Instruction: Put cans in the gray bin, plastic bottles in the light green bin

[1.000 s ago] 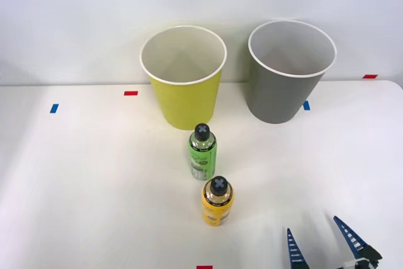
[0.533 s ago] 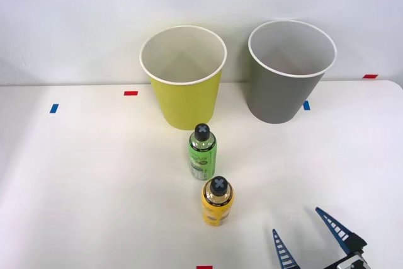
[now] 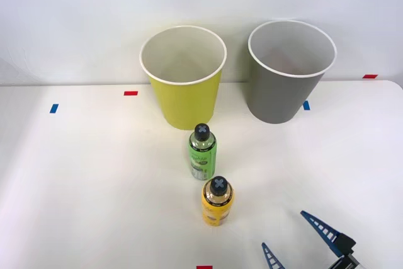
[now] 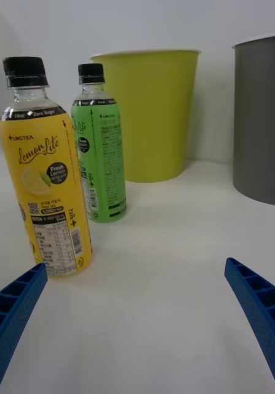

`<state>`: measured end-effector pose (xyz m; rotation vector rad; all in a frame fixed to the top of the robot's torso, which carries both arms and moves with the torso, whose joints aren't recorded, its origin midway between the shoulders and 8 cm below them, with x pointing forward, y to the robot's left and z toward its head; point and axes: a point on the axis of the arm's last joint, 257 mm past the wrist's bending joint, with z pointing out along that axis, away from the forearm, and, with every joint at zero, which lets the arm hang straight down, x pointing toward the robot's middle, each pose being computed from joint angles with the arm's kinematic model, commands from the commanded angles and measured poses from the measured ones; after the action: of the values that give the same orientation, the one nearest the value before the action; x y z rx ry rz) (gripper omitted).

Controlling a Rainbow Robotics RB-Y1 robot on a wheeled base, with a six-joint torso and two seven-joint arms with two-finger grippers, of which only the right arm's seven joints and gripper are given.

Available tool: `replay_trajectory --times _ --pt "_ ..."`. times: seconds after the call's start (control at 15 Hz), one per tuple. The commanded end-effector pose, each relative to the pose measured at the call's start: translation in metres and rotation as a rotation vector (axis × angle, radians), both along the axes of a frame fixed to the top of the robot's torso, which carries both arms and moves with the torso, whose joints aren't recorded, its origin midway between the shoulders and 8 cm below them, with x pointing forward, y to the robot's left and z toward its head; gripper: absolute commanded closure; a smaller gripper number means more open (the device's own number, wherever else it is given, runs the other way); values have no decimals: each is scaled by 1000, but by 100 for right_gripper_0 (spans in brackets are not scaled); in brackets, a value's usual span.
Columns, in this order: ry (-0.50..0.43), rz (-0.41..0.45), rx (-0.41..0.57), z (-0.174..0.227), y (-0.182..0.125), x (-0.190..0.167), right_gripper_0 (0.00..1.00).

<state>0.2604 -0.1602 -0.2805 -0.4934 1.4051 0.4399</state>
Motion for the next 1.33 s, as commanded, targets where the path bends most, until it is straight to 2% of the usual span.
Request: replay_trajectory --times 0.07,0.4,0.93,1.33 --pt "-31 52 44 12 24 5 0" --pt "-47 103 112 25 55 12 0" --pt "-68 147 110 30 79 17 0" --pt "-84 170 70 36 108 46 0"
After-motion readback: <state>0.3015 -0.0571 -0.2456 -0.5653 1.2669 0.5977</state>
